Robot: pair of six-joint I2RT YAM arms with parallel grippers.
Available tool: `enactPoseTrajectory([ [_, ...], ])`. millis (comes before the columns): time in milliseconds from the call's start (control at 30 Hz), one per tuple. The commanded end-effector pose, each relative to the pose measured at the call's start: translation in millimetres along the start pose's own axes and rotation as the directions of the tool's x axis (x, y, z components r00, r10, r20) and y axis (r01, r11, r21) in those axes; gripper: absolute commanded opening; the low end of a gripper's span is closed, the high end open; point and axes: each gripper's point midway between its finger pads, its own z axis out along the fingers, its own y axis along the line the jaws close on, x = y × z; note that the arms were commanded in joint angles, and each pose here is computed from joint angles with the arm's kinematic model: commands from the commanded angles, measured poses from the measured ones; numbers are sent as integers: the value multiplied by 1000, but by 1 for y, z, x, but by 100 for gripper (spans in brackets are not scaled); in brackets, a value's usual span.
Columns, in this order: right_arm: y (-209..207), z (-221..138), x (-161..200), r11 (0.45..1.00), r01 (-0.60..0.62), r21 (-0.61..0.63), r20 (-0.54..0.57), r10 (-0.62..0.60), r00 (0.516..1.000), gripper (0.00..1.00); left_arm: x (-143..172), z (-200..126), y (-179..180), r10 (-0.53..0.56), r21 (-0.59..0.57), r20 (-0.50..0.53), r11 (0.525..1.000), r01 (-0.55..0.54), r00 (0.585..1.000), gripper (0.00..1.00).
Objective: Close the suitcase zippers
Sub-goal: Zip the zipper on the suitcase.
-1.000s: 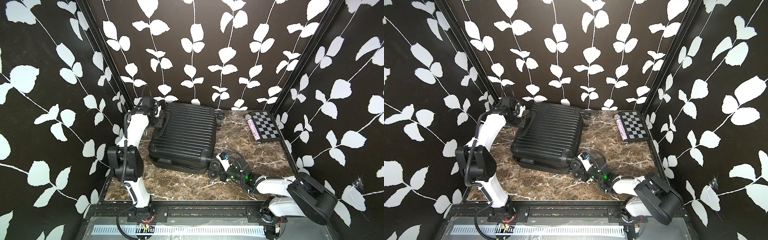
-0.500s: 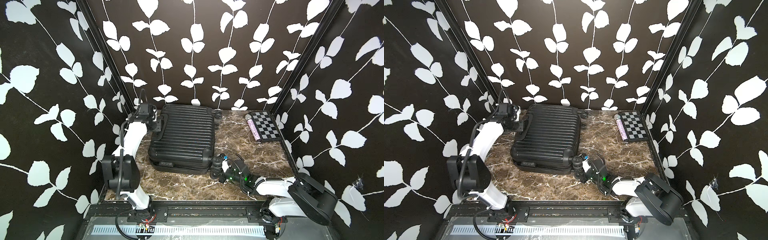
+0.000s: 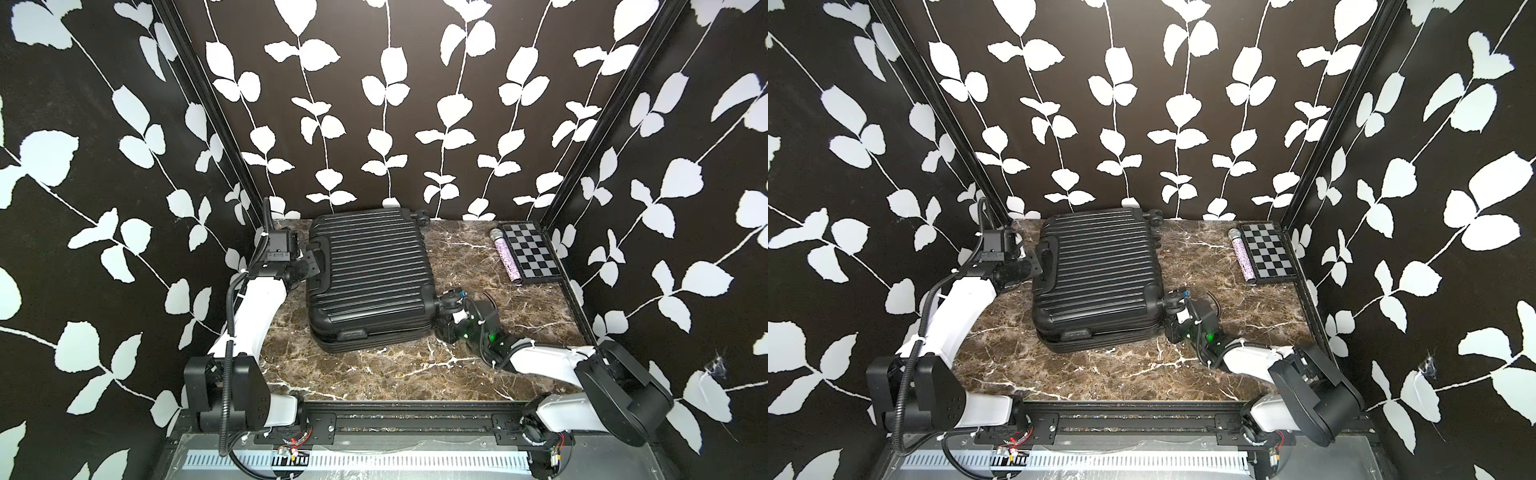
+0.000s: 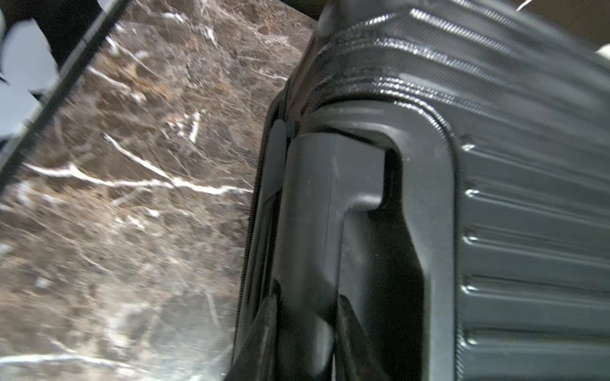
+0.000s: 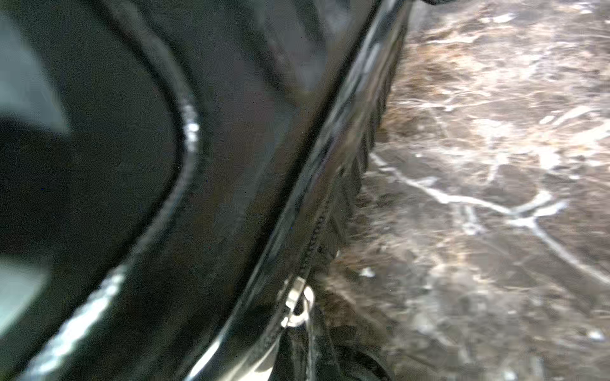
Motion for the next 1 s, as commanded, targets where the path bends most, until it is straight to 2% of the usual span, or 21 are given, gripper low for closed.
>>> enactPoseTrajectory([
  [0,11,5,-32,992,80,-102,51,-75,996,0,-2,-3,-17,-264,85,9,961,263,964,0],
  [133,1,9,-32,992,69,-102,35,-66,997,0,-7,-11,-23,-304,98,28,949,300,952,0],
  [233,1,5,-26,992,68,-107,24,-65,998,0,-12,-18,-20,-320,56,32,947,318,947,0],
  [567,13,-27,3,988,61,-145,4,-61,998,0,-41,-44,-33,-361,82,73,931,355,930,0],
  [767,26,-41,11,978,27,-205,18,-24,1000,0,-34,-40,-33,-383,99,82,922,375,920,0],
  [967,41,-37,12,968,20,-248,10,-18,1000,0,-28,-37,-37,-370,93,103,928,361,923,0],
])
